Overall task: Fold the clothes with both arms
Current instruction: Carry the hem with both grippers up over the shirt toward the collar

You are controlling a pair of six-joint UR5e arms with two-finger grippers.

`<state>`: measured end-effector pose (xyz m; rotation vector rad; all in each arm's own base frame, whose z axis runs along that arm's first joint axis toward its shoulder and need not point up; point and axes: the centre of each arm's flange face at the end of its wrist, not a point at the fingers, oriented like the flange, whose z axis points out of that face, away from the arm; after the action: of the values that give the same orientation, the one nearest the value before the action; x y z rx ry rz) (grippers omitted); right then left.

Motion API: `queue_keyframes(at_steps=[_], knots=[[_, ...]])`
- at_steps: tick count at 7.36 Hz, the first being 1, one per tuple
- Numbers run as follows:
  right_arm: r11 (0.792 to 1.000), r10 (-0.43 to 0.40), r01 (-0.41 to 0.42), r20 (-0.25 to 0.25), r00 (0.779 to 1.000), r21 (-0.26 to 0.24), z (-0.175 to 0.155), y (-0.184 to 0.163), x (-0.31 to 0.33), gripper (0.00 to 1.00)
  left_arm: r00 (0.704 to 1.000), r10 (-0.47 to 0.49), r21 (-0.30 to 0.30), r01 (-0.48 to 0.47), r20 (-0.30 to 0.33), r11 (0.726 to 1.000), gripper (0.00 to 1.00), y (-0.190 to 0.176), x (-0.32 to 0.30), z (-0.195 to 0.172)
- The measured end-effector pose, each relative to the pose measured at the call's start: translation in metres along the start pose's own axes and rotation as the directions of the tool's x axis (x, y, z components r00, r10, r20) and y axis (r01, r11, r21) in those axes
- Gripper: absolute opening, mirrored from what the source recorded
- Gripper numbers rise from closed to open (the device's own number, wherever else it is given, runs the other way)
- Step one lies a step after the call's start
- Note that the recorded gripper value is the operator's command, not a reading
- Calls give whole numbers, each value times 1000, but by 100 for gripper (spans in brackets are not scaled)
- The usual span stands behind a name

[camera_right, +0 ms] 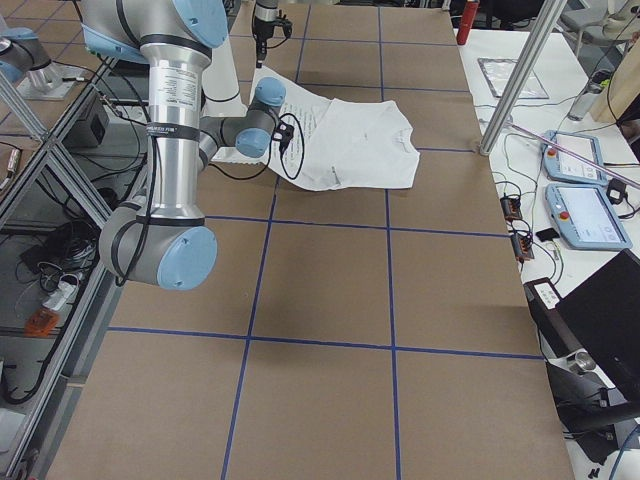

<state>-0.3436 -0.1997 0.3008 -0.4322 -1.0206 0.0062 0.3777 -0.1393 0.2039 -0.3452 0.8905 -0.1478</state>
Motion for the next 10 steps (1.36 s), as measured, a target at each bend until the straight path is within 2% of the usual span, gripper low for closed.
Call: queue_keyframes(at_steps=[1,3,4,6,10], knots=[[1000,3,-3,16,1000,15,-2,-10,-7,0,1000,-18,6,18,-11,1000,0,-3,3,-5],[994,34,-41,63,997,105,-16,-60,-25,0,999,-30,98,34,-44,995,0,-49,6,-26],[986,38,-51,88,995,161,-35,-88,-29,0,999,-24,148,31,-48,988,0,-80,4,-38],[966,23,-58,139,990,252,-78,-129,-39,0,999,-22,203,28,-36,979,0,-138,11,-46],[938,36,-98,189,981,332,-114,-190,-76,0,999,-38,286,44,-30,957,0,-240,16,-82]])
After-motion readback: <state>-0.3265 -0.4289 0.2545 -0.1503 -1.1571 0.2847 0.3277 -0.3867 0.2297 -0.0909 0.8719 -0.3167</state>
